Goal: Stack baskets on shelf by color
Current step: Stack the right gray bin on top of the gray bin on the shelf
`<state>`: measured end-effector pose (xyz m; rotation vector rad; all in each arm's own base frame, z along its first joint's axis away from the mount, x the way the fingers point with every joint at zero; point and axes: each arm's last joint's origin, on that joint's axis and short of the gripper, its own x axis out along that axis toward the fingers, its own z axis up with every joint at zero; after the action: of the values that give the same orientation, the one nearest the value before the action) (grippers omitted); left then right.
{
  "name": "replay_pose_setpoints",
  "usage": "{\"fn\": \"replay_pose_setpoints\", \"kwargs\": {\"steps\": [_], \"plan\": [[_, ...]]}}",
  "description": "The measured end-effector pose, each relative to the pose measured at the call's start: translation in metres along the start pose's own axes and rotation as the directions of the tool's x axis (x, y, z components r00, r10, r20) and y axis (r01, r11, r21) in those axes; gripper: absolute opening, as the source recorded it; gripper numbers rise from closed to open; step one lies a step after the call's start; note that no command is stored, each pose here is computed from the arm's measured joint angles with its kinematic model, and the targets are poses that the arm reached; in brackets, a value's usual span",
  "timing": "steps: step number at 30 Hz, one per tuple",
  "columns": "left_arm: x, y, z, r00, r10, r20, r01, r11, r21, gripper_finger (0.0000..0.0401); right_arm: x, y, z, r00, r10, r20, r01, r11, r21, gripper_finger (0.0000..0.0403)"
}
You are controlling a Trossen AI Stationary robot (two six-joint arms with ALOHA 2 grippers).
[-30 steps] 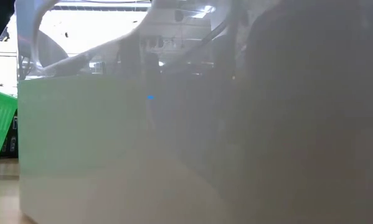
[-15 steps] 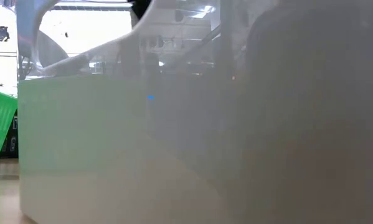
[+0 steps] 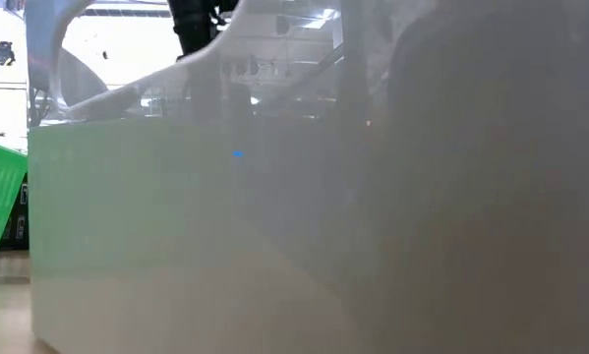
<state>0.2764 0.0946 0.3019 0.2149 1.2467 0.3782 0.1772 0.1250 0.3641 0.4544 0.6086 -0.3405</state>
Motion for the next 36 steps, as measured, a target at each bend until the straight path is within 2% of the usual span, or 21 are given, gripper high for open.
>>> {"fn": "replay_pose_setpoints", "kwargs": {"steps": [5,13,24,36], "plan": [[0.008,0.005,-0.007,0.996,-0.082,-0.019,0.081,0.996,-0.046,0.0000,0.000,0.000,0.000,1.000,0.000,0.000,0.000,1.000,0.014,0.0264],[0.007,0.002,-0.006,0.987,-0.159,0.010,0.160,0.987,-0.012,0.0000,0.000,0.000,0.000,1.000,-0.001,0.000,0.001,1.000,0.017,0.0264],[0.009,0.004,-0.006,0.990,-0.137,-0.009,0.137,0.990,-0.014,0.0000,0.000,0.000,0.000,1.000,-0.002,0.000,0.002,1.000,0.017,0.0264],[0.035,0.000,-0.001,0.983,-0.161,-0.091,0.162,0.987,0.005,0.0000,0.000,-0.001,0.000,1.000,-0.005,-0.003,0.005,1.000,0.014,0.0264]]}}
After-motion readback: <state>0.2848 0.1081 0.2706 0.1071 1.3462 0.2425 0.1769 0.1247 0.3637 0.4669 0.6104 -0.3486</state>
